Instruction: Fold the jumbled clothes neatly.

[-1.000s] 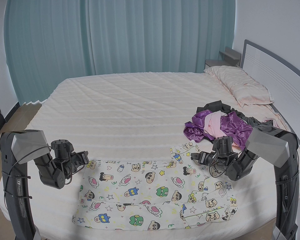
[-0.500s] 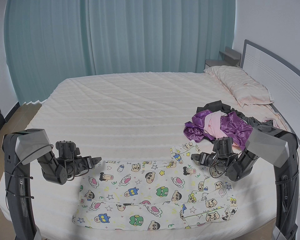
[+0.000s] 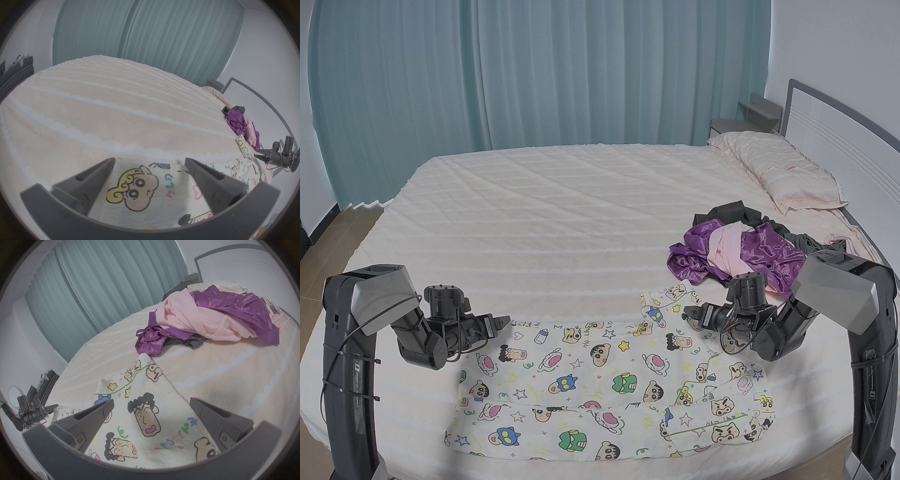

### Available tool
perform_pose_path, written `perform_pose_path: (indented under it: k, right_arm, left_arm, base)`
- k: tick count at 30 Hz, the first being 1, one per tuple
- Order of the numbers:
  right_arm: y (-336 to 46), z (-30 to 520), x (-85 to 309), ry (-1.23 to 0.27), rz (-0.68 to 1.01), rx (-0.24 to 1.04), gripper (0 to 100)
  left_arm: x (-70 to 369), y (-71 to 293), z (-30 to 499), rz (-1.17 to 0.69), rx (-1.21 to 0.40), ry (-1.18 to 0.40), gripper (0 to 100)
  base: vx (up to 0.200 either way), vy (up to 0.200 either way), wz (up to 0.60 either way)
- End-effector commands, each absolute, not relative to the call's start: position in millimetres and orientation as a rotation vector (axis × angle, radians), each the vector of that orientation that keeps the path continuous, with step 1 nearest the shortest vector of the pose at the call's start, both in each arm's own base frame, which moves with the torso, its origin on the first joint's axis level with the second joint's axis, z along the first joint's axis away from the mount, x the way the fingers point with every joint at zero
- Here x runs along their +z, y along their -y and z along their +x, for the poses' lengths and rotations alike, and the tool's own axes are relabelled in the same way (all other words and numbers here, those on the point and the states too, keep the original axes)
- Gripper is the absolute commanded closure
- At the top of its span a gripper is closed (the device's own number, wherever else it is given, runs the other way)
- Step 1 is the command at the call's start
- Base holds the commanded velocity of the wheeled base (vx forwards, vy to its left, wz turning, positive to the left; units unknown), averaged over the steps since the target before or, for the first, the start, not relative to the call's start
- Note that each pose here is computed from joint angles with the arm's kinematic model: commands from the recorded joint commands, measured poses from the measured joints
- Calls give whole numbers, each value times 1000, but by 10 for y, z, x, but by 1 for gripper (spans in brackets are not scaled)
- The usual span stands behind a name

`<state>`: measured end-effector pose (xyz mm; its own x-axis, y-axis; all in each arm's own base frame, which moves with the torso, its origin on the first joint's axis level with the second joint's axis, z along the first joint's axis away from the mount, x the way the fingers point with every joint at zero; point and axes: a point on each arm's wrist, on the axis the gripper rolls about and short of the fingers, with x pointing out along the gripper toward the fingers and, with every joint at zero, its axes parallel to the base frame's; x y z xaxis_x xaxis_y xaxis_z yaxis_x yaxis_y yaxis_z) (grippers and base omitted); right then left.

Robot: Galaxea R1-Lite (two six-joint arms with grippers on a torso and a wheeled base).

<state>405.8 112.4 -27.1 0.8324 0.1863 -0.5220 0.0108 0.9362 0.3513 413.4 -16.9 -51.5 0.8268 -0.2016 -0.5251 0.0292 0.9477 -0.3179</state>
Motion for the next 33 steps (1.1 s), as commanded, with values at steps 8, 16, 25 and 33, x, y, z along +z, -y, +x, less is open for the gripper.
perform_pose_path:
  k: [8,16,25,33]
  right_arm:
    - [-1146,4102,-310,-598,342,99,0]
    - [-1215,4351,-266,-618,340,90,0]
    - [-1304,4374,-446,-645,317,81,0]
    - [-1397,4314,-425,-656,308,111,100]
  left_arm:
    - [-564,184,4139,-303,-122,-588,100]
    - [-486,170,4061,-287,-76,-565,100]
    - [-470,162,4015,-275,-54,-528,100]
    - [-474,187,4014,-273,-60,-528,100]
  base:
    - [0,0,0]
    - [0,0,0]
    - [0,0,0]
    - [0,0,0]
